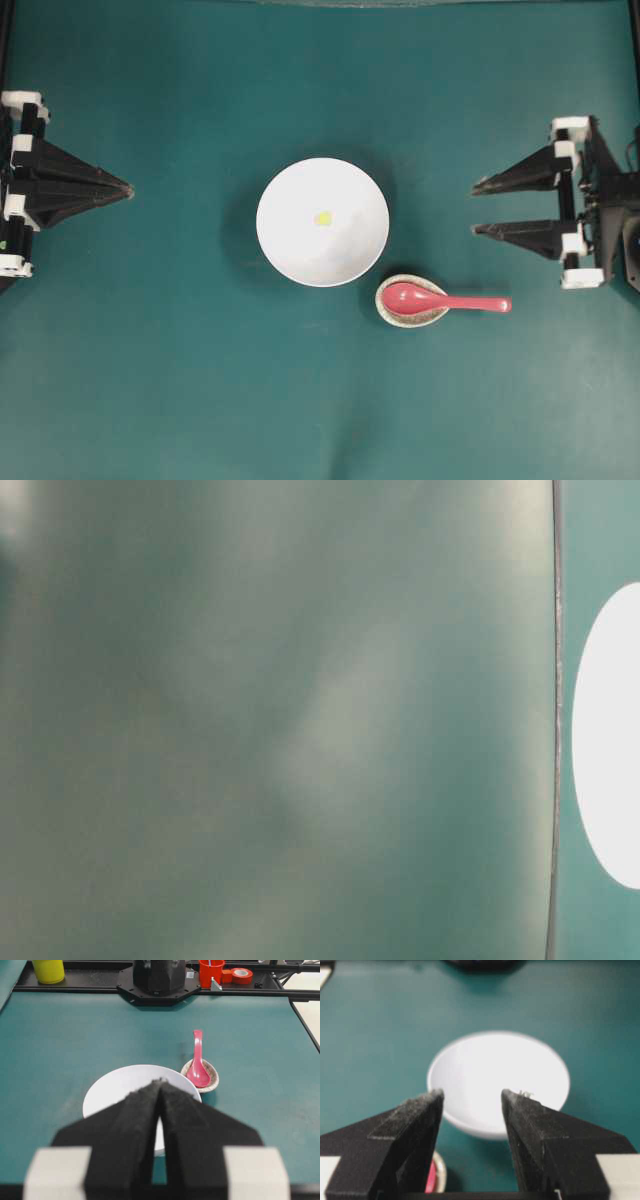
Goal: Scoop the yellow hexagonal prism block from the bowl with a spoon using the right arm.
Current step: 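Move the right gripper toward the pink spoon on the spoon rest, then close the right gripper on the pink spoon's handle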
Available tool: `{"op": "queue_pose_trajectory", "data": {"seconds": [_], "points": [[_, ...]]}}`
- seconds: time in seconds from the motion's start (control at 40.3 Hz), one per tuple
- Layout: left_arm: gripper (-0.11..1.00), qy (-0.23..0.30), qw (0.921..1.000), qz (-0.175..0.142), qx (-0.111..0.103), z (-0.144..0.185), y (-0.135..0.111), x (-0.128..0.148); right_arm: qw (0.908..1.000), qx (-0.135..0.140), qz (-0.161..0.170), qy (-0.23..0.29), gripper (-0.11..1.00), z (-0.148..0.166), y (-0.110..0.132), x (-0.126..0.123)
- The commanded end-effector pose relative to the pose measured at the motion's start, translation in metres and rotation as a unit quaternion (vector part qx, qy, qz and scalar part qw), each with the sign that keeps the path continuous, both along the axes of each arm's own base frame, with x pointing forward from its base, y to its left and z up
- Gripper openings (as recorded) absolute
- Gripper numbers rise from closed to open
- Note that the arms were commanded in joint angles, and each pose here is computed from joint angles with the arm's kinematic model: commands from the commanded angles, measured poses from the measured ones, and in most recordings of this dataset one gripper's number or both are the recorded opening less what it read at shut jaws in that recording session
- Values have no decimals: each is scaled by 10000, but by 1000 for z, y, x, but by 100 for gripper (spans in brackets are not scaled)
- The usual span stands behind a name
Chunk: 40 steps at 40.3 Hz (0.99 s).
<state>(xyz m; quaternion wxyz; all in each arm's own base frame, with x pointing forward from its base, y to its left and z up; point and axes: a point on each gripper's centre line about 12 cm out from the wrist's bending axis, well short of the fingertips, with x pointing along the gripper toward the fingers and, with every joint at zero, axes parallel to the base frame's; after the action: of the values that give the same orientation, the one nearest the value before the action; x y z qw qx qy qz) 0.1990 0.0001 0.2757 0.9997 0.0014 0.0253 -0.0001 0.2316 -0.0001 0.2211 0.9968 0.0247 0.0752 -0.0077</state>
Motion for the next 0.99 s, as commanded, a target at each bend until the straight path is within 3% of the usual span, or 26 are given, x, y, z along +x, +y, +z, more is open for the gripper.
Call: {"op": "queue_pose_trajectory", "data": {"seconds": [0.0,0.372,0.57,0.967], "points": [[1,-100,9999,4,15,8,0,2,9997,52,51,-229,55,0,4,3],[1,-130,9999,4,15,9,0,3,9989,443,86,-127,56,-39,14,-1],[1,-138,9999,3,23,9,0,3,9975,602,17,-378,56,-53,21,-5],[1,-138,9999,3,30,9,0,3,9981,545,29,-282,57,-91,48,-5]]}}
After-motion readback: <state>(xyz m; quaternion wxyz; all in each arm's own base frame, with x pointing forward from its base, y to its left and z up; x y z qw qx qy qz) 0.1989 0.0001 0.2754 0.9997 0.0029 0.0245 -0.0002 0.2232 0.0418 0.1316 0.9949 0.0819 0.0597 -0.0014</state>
